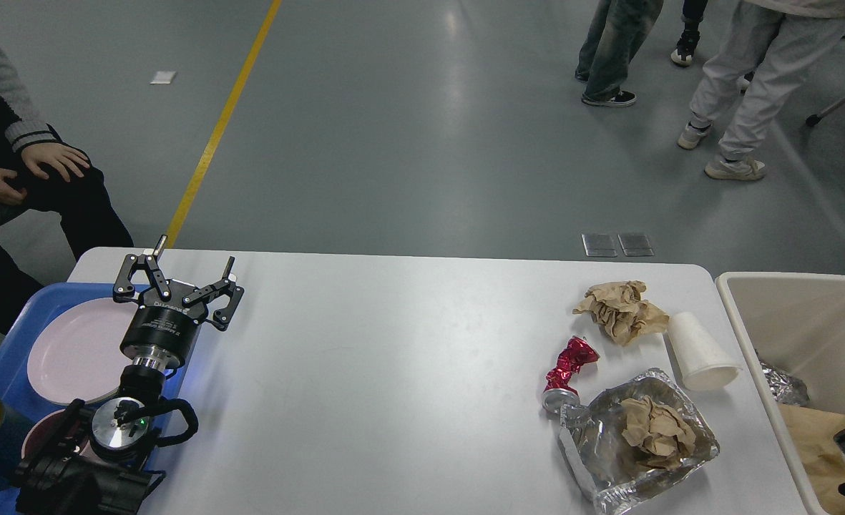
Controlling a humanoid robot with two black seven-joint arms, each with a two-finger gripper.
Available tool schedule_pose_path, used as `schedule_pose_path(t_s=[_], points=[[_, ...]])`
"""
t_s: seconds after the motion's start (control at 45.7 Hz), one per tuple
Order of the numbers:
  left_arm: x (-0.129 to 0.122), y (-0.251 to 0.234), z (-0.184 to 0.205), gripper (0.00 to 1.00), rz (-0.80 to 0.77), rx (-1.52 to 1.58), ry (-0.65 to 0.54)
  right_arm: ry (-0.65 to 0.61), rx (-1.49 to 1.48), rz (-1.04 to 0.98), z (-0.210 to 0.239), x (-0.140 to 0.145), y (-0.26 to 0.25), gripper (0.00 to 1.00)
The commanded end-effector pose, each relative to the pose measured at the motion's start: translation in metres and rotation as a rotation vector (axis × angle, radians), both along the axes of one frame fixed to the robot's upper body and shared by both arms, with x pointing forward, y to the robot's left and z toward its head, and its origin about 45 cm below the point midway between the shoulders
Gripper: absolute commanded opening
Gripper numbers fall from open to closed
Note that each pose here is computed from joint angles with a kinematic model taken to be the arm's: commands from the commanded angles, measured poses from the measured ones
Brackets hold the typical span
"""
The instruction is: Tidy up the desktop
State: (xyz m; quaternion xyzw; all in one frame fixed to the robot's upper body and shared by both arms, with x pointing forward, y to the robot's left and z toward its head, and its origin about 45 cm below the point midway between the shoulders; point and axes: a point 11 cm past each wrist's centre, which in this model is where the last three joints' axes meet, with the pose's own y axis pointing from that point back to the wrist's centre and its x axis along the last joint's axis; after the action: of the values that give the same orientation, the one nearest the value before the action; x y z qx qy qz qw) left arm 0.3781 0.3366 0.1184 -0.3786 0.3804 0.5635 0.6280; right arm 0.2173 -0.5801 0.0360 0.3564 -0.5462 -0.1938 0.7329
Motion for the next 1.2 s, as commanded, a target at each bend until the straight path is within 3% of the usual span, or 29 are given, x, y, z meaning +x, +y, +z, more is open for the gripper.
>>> schedule_pose_path(t_s=[0.0,0.35,0.503,0.591,0.722,0.963,1.182], points=[[0.000,0.000,0.000,0.97,0.001,0.000,0.000,-0.008,-0.013,-0.006,0.002,-0.001,-0.003,1.00],[0.000,0.000,0.000,0.97,0.001,0.000,0.000,-0.022,-0.017,-0.015,0.021,0.011,-0.014,1.00],[0.000,0.000,0.000,0.97,0.001,0.000,0.000,0.021,0.036,0.030,0.056,0.038,-0.018,1.00],[0.000,0.000,0.000,0.97,0.001,0.000,0.000,0.075,0.058,0.131,0.084,0.068,-0.009,1.00],[0.000,0.000,0.000,0.97,-0.001,0.000,0.000,0.155,0.102,0.273,0.131,0.110,0.021,1.00],[0.000,0.000,0.000,0.97,0.001,0.000,0.000,0.319,0.219,0.511,0.204,0.149,0.108,1.00],[0.000,0.000,0.000,0.97,0.001,0.000,0.000,0.462,0.260,0.752,0.252,0.159,0.211,1.00]])
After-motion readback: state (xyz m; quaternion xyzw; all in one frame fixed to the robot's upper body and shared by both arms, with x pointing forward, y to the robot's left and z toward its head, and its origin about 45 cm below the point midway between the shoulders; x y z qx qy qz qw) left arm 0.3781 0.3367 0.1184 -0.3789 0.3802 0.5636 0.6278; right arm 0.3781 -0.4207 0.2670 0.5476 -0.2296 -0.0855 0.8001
